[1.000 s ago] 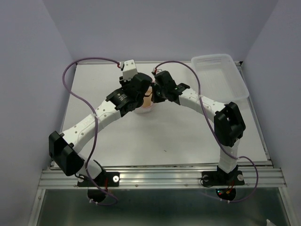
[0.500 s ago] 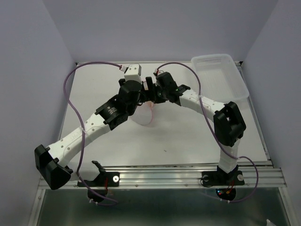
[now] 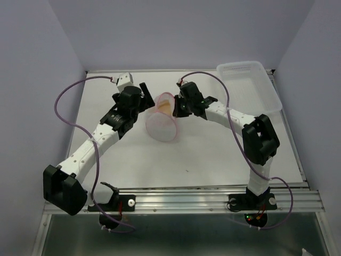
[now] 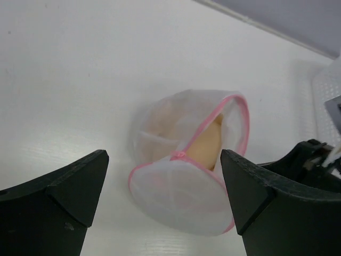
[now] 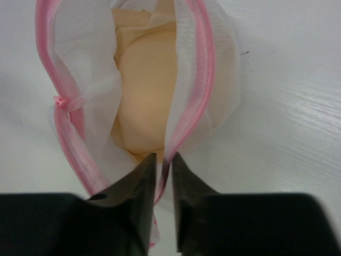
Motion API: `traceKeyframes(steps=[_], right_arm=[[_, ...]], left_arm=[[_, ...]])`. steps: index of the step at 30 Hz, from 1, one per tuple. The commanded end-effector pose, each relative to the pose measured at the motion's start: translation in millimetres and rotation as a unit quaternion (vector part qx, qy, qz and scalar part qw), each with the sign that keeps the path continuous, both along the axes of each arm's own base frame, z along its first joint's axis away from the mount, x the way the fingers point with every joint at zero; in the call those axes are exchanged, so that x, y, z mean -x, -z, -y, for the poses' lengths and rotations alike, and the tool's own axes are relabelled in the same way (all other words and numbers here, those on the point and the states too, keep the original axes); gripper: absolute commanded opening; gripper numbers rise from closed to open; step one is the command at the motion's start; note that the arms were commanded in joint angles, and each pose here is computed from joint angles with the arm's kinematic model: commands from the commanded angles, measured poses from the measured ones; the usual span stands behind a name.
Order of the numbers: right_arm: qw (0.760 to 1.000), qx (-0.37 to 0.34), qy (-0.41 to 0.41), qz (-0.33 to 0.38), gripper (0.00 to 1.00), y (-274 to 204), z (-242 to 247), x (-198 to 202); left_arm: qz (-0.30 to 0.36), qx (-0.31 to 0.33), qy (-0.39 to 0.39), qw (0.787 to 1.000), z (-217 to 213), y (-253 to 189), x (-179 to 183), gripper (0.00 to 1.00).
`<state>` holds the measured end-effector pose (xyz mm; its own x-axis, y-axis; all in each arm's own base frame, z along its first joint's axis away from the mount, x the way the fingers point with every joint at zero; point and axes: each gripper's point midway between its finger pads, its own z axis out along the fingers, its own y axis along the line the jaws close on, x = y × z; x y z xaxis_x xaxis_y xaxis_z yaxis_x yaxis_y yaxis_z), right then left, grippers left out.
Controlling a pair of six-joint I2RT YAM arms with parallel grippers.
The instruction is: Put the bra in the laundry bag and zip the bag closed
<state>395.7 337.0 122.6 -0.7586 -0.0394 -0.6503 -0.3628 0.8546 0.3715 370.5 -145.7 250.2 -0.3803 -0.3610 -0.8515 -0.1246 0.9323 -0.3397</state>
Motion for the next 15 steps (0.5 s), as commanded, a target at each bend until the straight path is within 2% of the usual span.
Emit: traceKeyframes(steps=[1,3,6,7,10,13,14,15], right_arm=[[0.999,-0.025,-0.03,0.034,0.31,-25,-9,-3],[0.998,-0.022,-0.036,0.046,0.51,-36,-8,-4],[0.996,-0.013,-0.03,0.077,0.66,-61,-1,-8],[0.996,-0.007,-0.025,0.086,0.76,-67,2,-10],[0.993,-0.002,0.004,0.119,0.88,-92,15,-15],[0.99,0.006,0.028,0.14,0.93,-107,30,-12],[0.99,0.006,0.029,0.139,1.0,-107,34,-8],[0.991,0.015,0.026,0.127,1.0,-94,39,0]], left_arm=[[-0.033,0.027,-0.008,0.999,-13,29,18,0.99],[-0.04,0.034,-0.009,0.999,-18,38,24,0.99],[-0.04,0.046,-0.017,0.998,-25,43,30,0.99],[-0.038,0.05,-0.019,0.998,-26,42,31,0.99],[-0.032,0.054,-0.025,0.998,-32,40,35,0.99],[-0.029,0.054,-0.026,0.998,-35,38,38,0.99],[-0.028,0.054,-0.03,0.998,-38,37,40,0.99],[-0.029,0.053,-0.032,0.998,-39,38,41,0.99]])
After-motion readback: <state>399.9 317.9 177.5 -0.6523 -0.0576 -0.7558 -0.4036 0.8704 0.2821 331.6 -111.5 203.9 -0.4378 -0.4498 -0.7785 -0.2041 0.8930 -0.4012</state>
